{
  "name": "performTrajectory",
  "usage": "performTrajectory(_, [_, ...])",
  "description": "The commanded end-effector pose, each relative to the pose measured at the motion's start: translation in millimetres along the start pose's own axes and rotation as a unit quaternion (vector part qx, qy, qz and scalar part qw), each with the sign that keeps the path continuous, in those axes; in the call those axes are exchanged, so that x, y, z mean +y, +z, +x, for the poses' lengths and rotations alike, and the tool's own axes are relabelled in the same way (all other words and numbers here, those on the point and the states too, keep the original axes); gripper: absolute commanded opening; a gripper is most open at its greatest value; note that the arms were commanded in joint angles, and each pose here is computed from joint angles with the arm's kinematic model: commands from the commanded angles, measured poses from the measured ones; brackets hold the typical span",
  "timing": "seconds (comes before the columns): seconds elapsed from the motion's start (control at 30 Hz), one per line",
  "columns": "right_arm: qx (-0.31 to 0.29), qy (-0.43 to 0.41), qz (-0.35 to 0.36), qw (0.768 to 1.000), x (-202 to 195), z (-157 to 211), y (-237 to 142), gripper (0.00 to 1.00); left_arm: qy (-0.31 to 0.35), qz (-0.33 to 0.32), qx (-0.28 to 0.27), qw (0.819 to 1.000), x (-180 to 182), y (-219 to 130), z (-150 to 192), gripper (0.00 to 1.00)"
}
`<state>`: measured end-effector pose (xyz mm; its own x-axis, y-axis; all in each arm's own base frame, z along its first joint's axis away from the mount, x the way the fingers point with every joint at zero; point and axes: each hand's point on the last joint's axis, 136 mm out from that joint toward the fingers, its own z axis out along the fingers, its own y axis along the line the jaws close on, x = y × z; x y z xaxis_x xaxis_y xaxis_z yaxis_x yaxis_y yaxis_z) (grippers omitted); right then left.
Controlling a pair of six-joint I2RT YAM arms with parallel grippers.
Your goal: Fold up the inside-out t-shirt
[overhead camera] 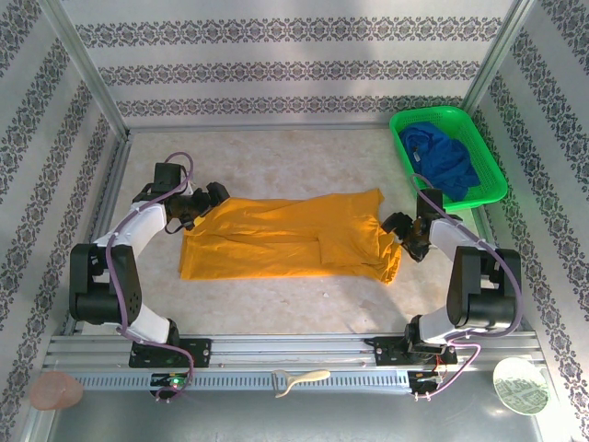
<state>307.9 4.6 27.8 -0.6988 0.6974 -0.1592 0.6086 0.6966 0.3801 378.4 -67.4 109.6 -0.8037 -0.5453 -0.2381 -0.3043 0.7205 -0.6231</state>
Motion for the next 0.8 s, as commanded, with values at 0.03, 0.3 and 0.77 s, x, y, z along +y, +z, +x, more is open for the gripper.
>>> performTrajectory(0.03, [0.036,-0.049,-0.11,0.992,54,25,5,0.9,-0.005,0.009,0.007,1.0,0,2,1,1.0])
performTrajectory(0.3, [0.046,-0.06,-0.107,0.991,62,40,15,0.89,-0.008,0.013,0.006,1.0,-2,3,1,1.0])
performTrajectory(0.77, [0.051,-0.048,-0.137,0.988,77,32,28,0.15,0.003,-0.035,0.023,0.999,22,18,5,1.0])
